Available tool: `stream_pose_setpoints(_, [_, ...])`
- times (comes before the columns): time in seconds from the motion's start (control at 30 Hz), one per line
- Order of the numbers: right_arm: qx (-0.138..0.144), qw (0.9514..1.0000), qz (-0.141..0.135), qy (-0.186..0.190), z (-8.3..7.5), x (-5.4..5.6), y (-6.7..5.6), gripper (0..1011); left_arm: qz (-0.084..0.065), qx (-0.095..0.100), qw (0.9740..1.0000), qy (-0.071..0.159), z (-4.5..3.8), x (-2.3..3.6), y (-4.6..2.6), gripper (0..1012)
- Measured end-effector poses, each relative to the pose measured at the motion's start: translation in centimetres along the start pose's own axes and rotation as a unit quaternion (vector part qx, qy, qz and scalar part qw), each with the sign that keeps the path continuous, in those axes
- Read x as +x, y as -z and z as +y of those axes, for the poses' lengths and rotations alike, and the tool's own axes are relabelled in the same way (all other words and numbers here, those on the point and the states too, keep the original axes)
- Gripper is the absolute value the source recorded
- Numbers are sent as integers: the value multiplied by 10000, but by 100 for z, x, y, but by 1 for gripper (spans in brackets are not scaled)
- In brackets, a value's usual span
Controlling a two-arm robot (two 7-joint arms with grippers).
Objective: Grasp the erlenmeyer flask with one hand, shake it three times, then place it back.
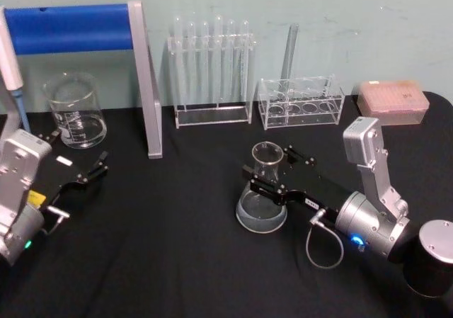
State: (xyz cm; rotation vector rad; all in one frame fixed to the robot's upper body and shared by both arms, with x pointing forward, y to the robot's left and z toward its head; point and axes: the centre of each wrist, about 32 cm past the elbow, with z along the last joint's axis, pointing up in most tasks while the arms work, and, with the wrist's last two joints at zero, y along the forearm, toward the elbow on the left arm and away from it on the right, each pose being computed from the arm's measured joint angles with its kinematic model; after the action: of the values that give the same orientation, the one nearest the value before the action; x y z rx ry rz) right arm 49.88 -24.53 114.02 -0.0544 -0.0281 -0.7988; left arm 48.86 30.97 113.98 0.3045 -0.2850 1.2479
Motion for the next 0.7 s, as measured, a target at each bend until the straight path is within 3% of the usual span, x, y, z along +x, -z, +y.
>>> stream_pose_setpoints(0.23, [-2,10000,0,2,-2,-1,1,626,0,0,10000,0,0,0,0,1001])
stream_pose_setpoints(0.33, [-1,10000,-1,3,-2,-2,0,483,0,0,10000,0,0,0,0,1001])
stream_pose_setpoints(0.7, [0,10000,-2,3,-3,-1,-2,453,0,0,10000,0,0,0,0,1001])
